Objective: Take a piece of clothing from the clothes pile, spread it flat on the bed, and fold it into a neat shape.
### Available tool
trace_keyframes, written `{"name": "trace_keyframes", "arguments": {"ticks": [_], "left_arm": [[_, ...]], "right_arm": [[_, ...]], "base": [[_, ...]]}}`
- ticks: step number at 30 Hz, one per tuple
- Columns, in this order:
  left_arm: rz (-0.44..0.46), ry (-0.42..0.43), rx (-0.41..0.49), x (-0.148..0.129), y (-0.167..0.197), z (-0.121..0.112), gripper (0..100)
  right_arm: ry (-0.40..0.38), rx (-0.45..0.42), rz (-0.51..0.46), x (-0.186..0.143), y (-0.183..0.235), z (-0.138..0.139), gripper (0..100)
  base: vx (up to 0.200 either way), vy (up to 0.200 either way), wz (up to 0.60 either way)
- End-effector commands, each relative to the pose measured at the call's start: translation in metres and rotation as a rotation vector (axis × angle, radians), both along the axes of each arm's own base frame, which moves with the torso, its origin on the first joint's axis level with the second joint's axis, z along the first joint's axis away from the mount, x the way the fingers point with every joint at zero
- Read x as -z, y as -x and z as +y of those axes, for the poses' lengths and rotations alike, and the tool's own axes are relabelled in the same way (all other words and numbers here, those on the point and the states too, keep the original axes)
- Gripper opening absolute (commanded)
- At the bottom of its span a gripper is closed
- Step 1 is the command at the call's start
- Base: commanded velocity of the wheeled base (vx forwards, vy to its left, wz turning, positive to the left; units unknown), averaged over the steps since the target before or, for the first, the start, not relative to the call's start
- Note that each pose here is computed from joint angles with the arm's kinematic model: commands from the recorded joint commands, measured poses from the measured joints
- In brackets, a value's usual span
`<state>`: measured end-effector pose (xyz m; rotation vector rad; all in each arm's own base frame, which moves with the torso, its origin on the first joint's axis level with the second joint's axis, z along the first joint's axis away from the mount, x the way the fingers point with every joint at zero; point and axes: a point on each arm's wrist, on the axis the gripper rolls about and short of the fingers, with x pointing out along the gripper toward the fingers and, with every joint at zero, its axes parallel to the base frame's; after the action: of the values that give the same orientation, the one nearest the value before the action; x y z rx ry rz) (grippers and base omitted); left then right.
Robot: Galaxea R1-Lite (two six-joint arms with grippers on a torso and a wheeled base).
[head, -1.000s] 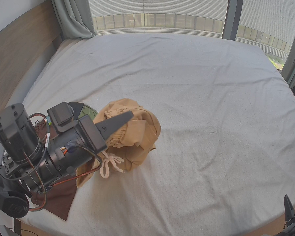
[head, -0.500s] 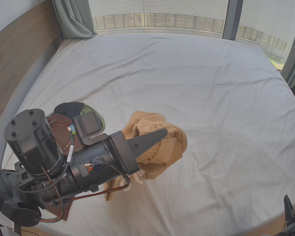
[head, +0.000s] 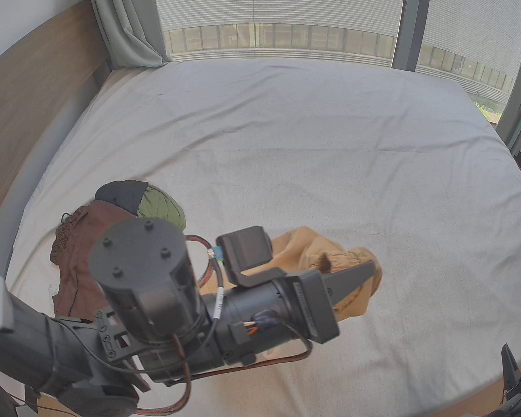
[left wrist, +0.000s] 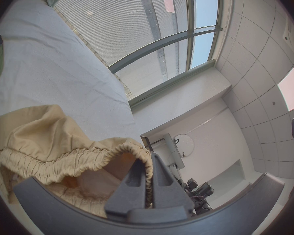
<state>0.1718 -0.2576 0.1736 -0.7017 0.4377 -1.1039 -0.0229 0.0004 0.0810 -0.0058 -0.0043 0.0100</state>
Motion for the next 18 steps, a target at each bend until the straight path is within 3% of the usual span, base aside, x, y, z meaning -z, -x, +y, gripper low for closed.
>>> {"name": "trace_keyframes", "arguments": {"ticks": [1,10,14,17,18], "left_arm": [[0.013,0.017,0.05,0.016,-0.002,-0.029,0],[-0.047,0.191,0.078,-0.024,-0.002,-0.044,0],[-0.046,0.324,0.126,-0.063,0.013,-0.039,0],[-0.048,0.375,0.142,-0.076,0.018,-0.037,0],[-0.06,0.436,0.16,-0.091,0.024,-0.033,0]], "right_arm": [[0.0,-0.001,0.001,0.005,0.0,0.0,100],[0.0,-0.002,0.001,0.005,0.0,0.0,100],[-0.001,-0.002,0.001,0.005,0.0,0.0,100],[0.0,-0.002,0.001,0.005,0.0,0.0,100],[0.0,-0.002,0.001,0.005,0.0,0.0,100]], "base": [[0.0,0.0,0.0],[0.0,0.0,0.0],[0.0,0.0,0.0],[0.0,0.0,0.0],[0.0,0.0,0.0]]}}
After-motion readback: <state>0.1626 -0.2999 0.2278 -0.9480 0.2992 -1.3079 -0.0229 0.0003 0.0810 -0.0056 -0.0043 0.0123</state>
